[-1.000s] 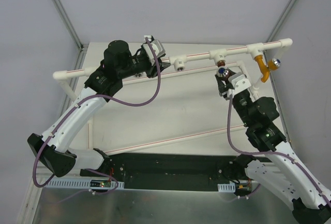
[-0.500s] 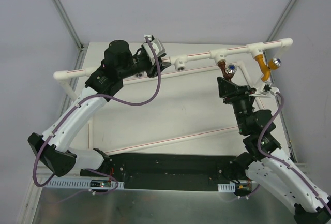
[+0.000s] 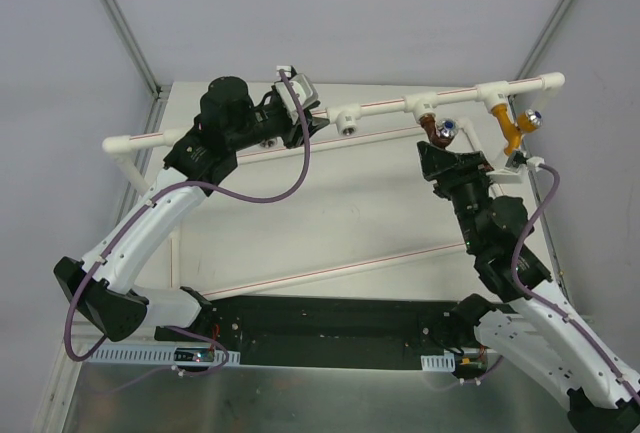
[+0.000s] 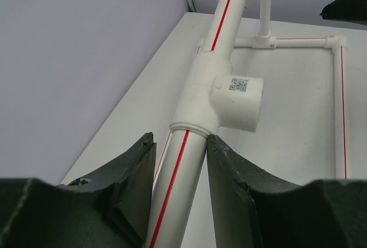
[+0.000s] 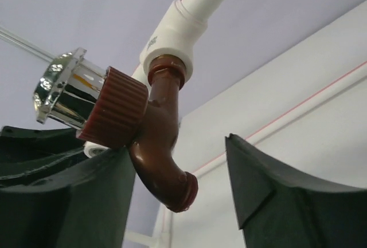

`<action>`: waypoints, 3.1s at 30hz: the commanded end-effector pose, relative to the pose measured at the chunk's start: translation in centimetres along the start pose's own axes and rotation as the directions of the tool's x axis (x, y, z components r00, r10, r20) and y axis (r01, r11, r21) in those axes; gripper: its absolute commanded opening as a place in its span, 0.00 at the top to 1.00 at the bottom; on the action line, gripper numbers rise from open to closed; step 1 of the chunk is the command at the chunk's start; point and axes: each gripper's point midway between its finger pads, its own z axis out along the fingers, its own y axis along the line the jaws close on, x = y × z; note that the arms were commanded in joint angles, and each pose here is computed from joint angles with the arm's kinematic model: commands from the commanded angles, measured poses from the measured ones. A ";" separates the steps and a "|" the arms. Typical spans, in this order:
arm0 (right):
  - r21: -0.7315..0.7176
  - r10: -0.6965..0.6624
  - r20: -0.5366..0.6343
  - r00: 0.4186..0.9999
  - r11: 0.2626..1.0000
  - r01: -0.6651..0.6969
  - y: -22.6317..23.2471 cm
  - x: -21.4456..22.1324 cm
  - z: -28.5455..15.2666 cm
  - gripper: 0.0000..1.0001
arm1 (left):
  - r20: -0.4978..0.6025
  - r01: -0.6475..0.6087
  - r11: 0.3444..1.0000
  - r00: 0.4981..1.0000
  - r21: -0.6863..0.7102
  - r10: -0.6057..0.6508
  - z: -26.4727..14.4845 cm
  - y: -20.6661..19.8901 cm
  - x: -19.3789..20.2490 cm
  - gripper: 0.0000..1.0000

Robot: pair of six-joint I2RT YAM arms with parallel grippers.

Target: Install the water faucets

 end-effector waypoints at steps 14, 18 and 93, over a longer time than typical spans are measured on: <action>-0.066 -0.757 0.063 0.651 0.647 0.759 1.2 -3.7 0.0 0.18 | -0.563 0.384 0.923 0.770 0.029 -0.302 -3.4 -6.9 15.8 1.00; -0.087 -0.720 0.087 0.688 0.683 0.726 2.8 -4.1 0.3 0.19 | -0.564 0.384 0.923 0.768 0.028 -0.303 -3.4 -6.9 15.8 0.99; 0.059 -0.567 -0.140 0.812 0.813 0.579 3.1 -3.8 1.8 0.44 | -0.567 0.378 0.925 0.768 0.025 -0.298 -3.5 -6.9 16.0 0.98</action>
